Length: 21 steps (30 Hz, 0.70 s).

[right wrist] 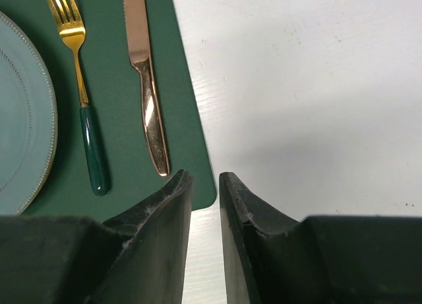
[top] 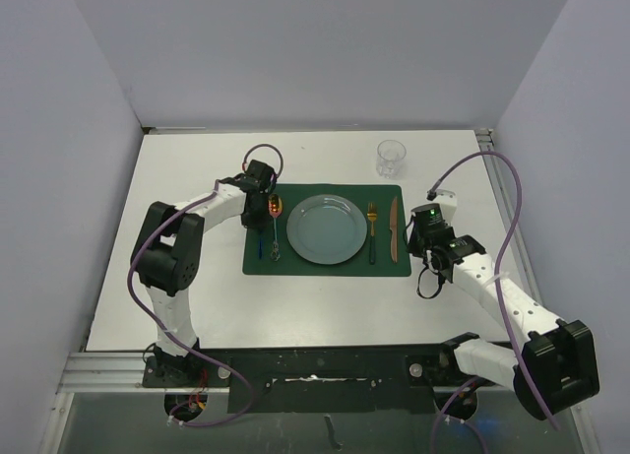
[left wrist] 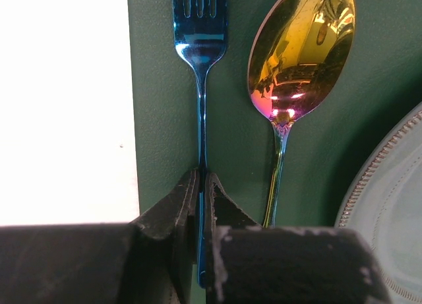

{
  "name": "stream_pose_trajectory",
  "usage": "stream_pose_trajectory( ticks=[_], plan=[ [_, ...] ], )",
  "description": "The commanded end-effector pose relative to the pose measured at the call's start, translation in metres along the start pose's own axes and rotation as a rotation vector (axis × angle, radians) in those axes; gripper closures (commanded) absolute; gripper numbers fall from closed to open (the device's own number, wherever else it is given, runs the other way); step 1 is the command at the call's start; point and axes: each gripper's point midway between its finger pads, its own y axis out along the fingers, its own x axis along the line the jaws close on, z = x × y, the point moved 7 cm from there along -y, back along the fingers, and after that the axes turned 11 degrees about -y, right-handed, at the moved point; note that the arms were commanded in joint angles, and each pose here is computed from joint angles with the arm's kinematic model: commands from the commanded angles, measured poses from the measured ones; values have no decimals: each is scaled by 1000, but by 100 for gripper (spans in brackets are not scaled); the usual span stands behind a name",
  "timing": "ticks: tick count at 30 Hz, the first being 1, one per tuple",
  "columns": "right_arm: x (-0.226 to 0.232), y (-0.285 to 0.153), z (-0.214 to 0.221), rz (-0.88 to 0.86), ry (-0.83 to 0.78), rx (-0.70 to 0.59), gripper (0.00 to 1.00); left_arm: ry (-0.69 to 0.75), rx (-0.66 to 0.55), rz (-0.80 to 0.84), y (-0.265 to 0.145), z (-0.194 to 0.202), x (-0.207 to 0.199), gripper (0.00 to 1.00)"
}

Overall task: Set the dinner table for one person
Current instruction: Adjust the fork on the napkin.

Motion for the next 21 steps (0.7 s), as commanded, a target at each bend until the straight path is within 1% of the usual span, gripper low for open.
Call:
stream_pose_trajectory(
  ticks=[1, 21],
  plan=[
    [1, 0, -11, -7, 18, -44, 75, 34, -23, -16, -12, -3, 5, 100],
    [2, 1, -12, -9, 18, -44, 75, 44, -13, 5, -16, 2, 5, 100]
  ],
)
